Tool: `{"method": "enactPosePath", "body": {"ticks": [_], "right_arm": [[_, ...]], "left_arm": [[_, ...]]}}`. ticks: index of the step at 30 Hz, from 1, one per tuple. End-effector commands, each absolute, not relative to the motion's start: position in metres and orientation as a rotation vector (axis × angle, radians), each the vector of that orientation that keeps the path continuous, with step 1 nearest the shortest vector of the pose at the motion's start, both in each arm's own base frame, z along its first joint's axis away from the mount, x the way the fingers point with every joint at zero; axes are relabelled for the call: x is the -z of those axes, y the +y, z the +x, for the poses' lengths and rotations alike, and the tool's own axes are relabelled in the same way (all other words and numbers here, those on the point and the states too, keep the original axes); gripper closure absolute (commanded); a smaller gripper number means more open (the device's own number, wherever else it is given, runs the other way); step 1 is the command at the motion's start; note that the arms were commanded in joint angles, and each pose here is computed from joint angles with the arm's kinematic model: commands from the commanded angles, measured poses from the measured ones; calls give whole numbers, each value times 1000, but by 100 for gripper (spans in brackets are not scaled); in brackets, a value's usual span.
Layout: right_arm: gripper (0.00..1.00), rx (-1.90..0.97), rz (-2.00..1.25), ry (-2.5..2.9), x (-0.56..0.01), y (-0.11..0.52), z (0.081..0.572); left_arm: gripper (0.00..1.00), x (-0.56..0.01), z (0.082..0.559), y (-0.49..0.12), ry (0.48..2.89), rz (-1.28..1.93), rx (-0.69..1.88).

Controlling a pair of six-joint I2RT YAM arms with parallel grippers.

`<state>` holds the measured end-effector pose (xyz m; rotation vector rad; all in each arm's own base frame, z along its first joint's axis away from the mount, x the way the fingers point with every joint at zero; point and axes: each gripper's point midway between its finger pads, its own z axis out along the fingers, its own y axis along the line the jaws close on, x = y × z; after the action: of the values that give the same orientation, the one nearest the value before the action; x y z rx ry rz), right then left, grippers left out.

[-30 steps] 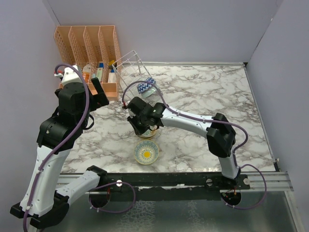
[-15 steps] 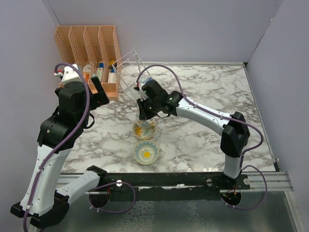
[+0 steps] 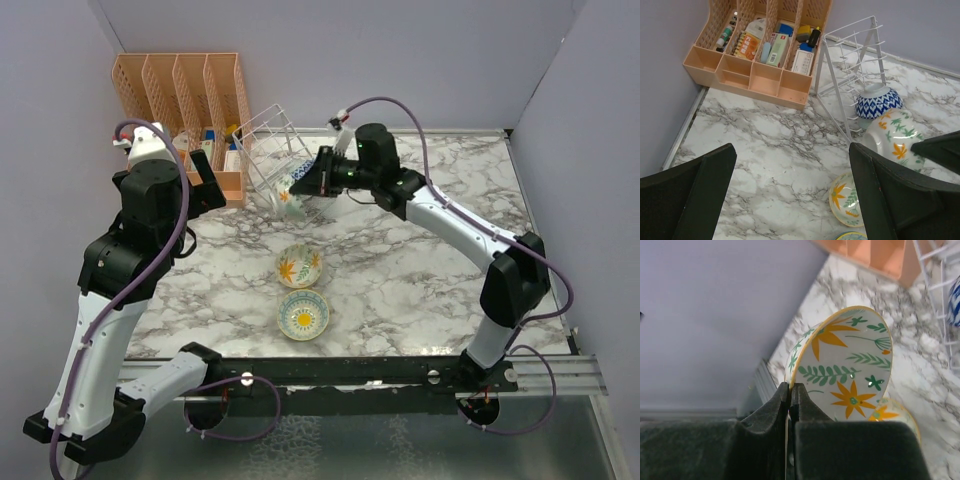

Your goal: Load the bowls into the dish rack

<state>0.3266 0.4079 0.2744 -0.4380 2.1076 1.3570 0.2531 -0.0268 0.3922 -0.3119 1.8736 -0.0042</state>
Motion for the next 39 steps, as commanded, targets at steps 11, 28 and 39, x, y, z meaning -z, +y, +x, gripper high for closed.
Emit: {"method": "enactPosePath", "body": {"ticks": [11,28,39], "right_arm": [[99,-1776,412,1272,-418,365,438],[99,-1778,837,1173,-335,381,496],[99,-1727,918,1218,-299,385,494]], "left_arm": [[1,-405,257,-25,1851,-249,-45],[1,-385,263,-28,1908,-159,-95],[1,-376,261,-29,1922,-140,-99]]}}
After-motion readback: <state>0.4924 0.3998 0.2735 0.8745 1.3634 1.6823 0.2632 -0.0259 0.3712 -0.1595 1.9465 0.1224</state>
